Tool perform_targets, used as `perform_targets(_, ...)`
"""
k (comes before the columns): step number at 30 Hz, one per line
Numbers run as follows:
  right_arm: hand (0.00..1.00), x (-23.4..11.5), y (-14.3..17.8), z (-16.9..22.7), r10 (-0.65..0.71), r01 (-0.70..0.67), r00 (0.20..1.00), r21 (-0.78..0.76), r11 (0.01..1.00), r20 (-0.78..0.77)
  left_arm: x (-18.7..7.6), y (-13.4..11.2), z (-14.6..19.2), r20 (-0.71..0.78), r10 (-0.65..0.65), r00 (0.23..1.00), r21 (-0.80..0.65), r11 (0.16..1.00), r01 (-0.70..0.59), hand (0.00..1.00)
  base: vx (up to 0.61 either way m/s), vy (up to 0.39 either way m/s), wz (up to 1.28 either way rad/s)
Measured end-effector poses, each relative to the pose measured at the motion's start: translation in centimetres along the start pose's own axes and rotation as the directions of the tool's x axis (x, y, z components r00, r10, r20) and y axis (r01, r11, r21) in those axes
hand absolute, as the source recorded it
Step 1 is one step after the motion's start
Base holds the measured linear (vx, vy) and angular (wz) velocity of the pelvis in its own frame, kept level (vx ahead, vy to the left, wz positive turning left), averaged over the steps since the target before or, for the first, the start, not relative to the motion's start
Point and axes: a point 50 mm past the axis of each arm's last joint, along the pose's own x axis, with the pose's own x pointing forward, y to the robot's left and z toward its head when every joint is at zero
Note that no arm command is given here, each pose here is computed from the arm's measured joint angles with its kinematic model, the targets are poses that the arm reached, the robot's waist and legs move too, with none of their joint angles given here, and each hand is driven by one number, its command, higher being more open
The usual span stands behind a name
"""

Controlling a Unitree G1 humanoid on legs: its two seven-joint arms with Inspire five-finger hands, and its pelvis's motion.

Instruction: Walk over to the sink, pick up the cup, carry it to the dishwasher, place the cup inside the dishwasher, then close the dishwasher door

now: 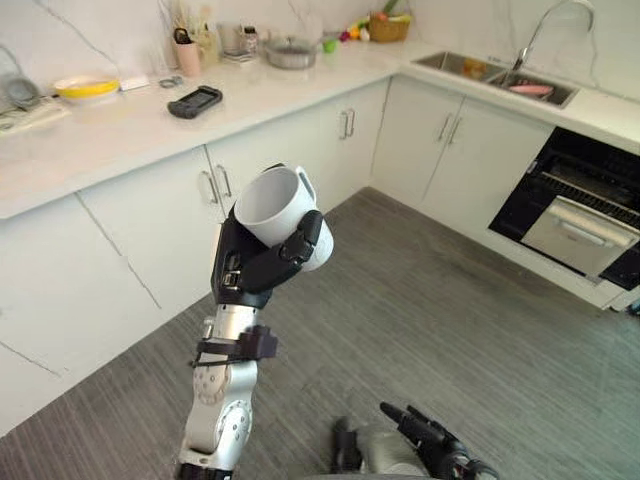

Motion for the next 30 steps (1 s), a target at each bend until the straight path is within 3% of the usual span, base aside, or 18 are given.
perform_targets(5, 1.0, -0.3, 0.2, 0.4, -0.044, 0.043, 0.999, 0.02, 0.999, 0.023, -0.7, -0.6, -2.4, -0.095, -0.006, 0.995, -0.039, 0.999, 0.002, 0.0, 0.23, -0.1, -0.16)
perform_targets(10, 1.0, -0.9, 0.0, 1.0, -0.187, 0.177, 0.977, 0.095, 0.98, 0.103, -1.3, -1.6, -1.8, -0.067, -0.134, 0.989, -0.066, 0.989, 0.13, 0.0, 0.27, -0.088, -0.07)
perform_targets(11, 1.0, -1.2, -0.5, 2.1, -0.249, 0.231, 0.956, 0.124, 0.965, 0.157, -1.9, -1.5, -2.0, -0.076, -0.138, 0.988, -0.09, 0.987, 0.131, 0.0, 0.32, -0.043, -0.42)
perform_targets(14, 1.0, -2.1, 0.5, 6.6, -0.266, 0.222, 0.892, 0.158, 0.962, 0.366, -3.0, -1.1, -2.1, -0.1, -0.152, 0.983, -0.092, 0.985, 0.143, 0.0, 0.29, -0.009, -0.68)
perform_targets(17, 1.0, -4.1, 1.4, 13.8, -0.221, 0.135, 0.737, 0.181, 0.974, 0.638, -2.9, -0.7, -1.9, -0.097, -0.155, 0.983, -0.082, 0.986, 0.148, 0.0, 0.39, 0.072, -1.16)
perform_targets(19, 1.0, -7.0, 0.4, 18.7, -0.173, 0.031, 0.532, 0.185, 0.982, 0.829, -2.2, 0.0, -1.2, -0.062, -0.149, 0.987, -0.056, 0.988, 0.146, 0.0, 0.49, 0.194, -1.02)
perform_targets(20, 1.0, -8.0, -0.1, 19.5, -0.161, 0.007, 0.474, 0.178, 0.984, 0.866, -1.9, 0.2, -0.9, -0.051, -0.151, 0.987, -0.044, 0.988, 0.149, 0.0, 0.57, 0.277, -0.84)
perform_targets(22, 1.0, -11.5, -0.6, 21.7, -0.058, -0.039, 0.274, 0.072, 0.997, 0.96, -1.5, 1.1, 0.6, 0.006, -0.092, 0.996, -0.022, 0.995, 0.092, 0.0, 0.48, 0.247, -1.12)
perform_targets(25, 1.0, -13.9, 0.4, 20.5, 0.067, -0.06, 0.128, -0.059, 0.996, 0.989, -1.5, 2.6, 1.1, 0.023, 0.022, 0.999, -0.006, 1.0, -0.022, 0.0, 0.65, 0.317, -0.94)
perform_targets(28, 1.0, -13.3, 1.4, 17.9, 0.103, -0.057, 0.162, -0.095, 0.994, 0.981, -2.3, 3.2, 0.6, -0.008, 0.078, 0.997, 0.006, 0.997, -0.077, 0.0, 0.56, 0.175, -0.59)
perform_targets(30, 1.0, -11.3, 2.8, 15.6, 0.106, -0.069, 0.241, -0.092, 0.993, 0.965, -2.7, 3.4, 0.5, -0.024, 0.087, 0.996, 0.03, 0.996, -0.086, 0.0, 0.51, 0.159, -0.59)
